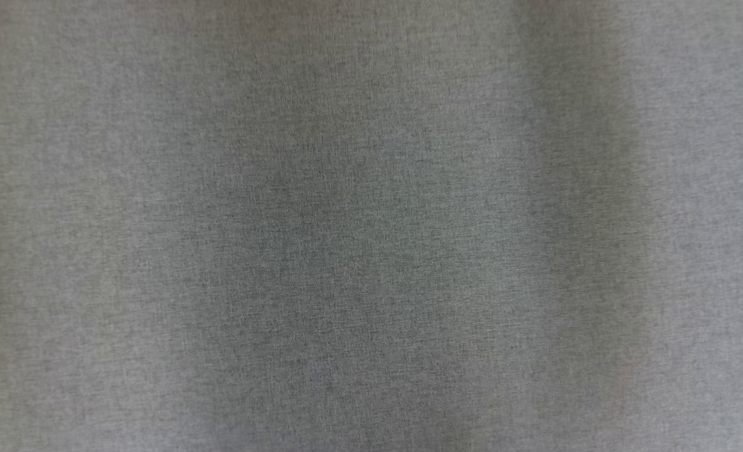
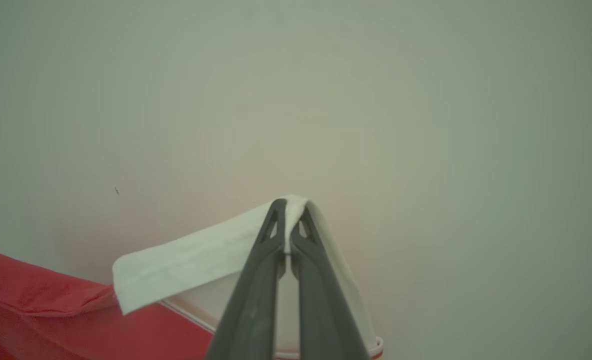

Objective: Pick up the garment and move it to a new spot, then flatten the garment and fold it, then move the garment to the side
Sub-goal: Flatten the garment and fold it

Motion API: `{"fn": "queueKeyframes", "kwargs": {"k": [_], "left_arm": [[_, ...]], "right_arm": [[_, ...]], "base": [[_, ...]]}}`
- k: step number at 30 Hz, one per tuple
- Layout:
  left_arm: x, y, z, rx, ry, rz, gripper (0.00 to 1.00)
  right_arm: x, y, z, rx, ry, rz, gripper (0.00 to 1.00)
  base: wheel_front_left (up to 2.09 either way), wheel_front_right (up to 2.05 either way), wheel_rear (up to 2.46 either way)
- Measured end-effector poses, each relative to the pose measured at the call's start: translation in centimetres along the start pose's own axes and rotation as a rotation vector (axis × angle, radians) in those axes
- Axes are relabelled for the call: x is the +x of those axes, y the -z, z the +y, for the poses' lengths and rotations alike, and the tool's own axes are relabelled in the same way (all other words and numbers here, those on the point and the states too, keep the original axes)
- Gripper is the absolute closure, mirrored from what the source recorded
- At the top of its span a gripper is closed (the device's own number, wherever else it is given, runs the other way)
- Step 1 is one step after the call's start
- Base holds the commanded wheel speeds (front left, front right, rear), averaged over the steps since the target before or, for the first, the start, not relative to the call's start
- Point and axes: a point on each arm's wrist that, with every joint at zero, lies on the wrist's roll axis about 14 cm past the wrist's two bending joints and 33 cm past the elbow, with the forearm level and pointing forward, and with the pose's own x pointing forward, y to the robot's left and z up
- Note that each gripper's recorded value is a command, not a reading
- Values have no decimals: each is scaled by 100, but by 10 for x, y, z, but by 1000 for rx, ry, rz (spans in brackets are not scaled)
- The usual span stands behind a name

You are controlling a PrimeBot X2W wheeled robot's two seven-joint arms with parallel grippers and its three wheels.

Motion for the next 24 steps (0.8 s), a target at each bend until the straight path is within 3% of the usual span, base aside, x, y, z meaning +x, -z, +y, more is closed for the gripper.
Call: {"fn": "queueKeyframes", "kwargs": {"k": [7,11,16,24], "left_arm": [[-39,31,-1,-79,-16,68,100],[-68,43,-4,-136,-37,107,100],[-99,27,-14,-174,-42,82,100],[-163,40,-48,-133,-10,140,100]], "right_arm": [[-36,42,28,45,-65,89,100],[-70,59,25,82,-60,138,100],[-109,62,23,130,-55,166,100],[-174,65,32,173,-80,220,100]], "base": [[0,0,0],[0,0,0],[0,0,0],[0,0,0]]}}
